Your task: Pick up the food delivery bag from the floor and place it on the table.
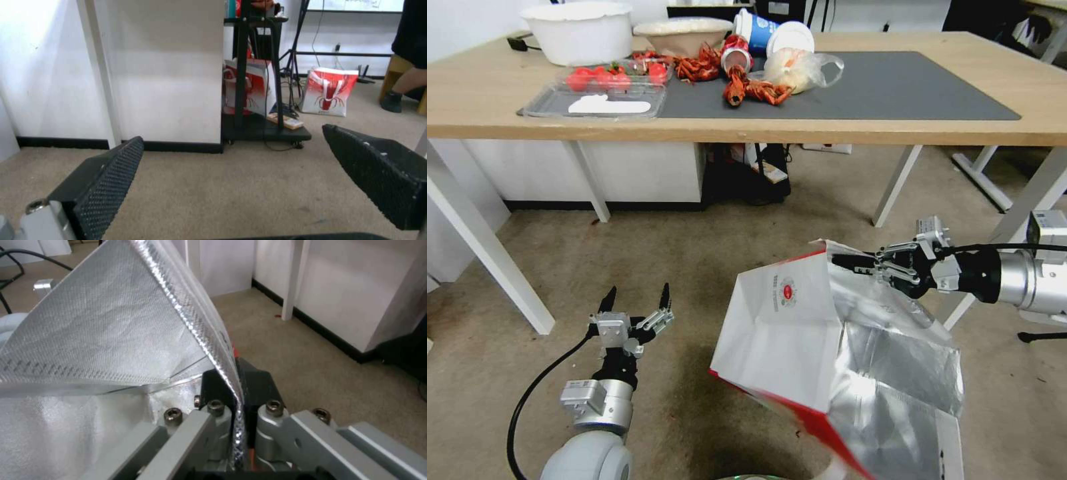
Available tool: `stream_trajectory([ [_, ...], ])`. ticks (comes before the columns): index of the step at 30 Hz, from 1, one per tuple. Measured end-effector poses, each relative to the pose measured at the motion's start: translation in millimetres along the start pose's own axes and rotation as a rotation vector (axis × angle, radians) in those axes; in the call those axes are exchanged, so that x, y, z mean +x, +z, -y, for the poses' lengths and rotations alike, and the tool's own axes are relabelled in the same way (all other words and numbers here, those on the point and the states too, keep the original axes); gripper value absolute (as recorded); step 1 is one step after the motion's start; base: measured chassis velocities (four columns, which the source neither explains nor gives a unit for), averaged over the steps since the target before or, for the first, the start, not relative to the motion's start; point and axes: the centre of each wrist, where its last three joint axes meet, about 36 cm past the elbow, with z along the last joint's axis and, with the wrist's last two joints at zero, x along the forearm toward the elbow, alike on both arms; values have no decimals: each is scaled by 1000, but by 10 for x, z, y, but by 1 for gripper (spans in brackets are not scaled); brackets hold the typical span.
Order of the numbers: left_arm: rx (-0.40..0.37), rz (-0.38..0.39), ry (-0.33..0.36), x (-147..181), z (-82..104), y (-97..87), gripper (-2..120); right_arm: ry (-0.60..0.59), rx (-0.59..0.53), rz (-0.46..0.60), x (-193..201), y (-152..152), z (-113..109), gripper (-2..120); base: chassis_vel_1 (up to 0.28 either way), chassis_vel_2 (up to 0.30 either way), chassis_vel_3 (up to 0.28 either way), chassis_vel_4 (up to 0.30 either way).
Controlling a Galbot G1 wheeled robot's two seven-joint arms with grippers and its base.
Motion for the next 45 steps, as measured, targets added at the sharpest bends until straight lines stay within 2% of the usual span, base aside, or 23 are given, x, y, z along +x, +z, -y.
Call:
stream_trajectory([
  [45, -3, 31, 12, 13, -77, -60, 100, -76, -20, -36, -73, -111, -67, 0, 0, 0, 0, 0],
])
